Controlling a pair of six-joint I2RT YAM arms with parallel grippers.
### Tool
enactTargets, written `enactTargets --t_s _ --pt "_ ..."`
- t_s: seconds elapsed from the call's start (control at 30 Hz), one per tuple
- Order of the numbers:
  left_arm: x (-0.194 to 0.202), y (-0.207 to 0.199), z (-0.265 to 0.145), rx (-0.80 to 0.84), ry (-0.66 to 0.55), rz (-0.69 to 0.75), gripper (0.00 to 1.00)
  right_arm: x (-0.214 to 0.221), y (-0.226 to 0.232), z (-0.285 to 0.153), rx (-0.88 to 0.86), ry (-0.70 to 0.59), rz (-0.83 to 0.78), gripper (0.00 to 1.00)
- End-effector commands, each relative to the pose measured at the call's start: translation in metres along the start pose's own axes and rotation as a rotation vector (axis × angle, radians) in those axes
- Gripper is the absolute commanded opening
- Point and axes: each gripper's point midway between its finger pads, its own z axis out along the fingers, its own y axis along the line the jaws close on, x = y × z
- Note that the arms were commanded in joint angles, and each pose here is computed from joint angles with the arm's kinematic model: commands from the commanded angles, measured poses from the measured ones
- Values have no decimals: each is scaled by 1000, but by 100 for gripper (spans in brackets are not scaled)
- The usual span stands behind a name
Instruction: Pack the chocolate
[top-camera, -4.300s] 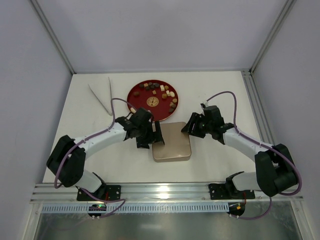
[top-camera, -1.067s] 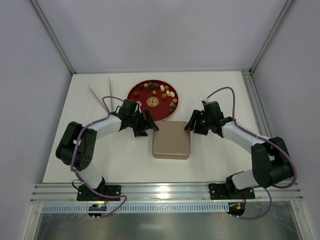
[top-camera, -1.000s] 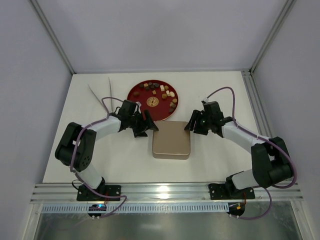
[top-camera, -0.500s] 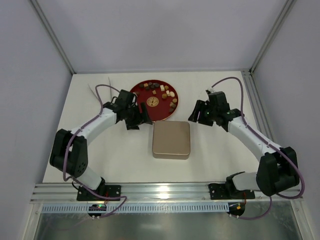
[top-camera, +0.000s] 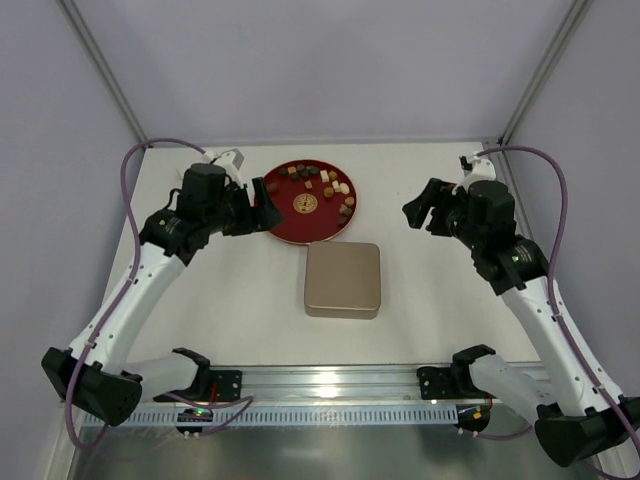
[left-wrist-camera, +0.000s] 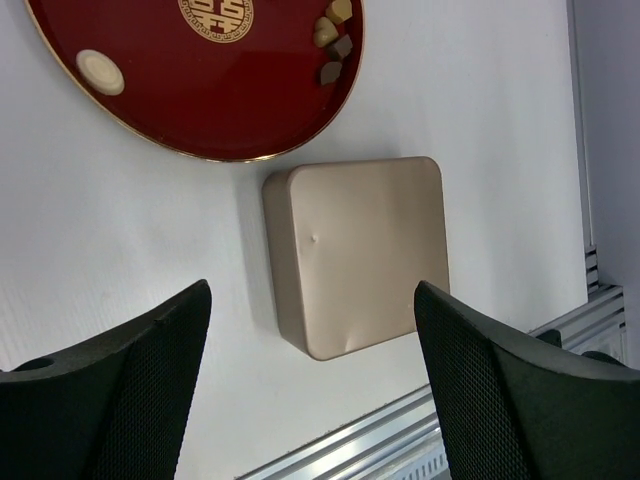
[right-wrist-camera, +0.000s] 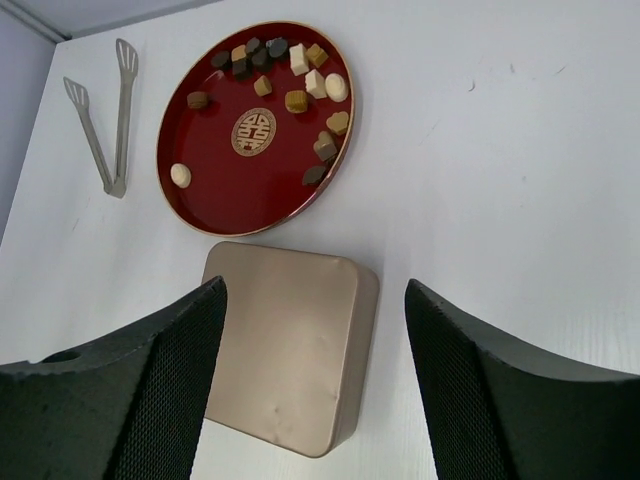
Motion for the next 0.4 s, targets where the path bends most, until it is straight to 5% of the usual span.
enactTargets --t_s 0.0,0.37 --pt "9 15 -12 -54 5 40 81 2 -20 -14 89 -19 -35 73" --pt "14 19 -24 -62 -13 55 81 7 -34 -24 133 -60 -49 75"
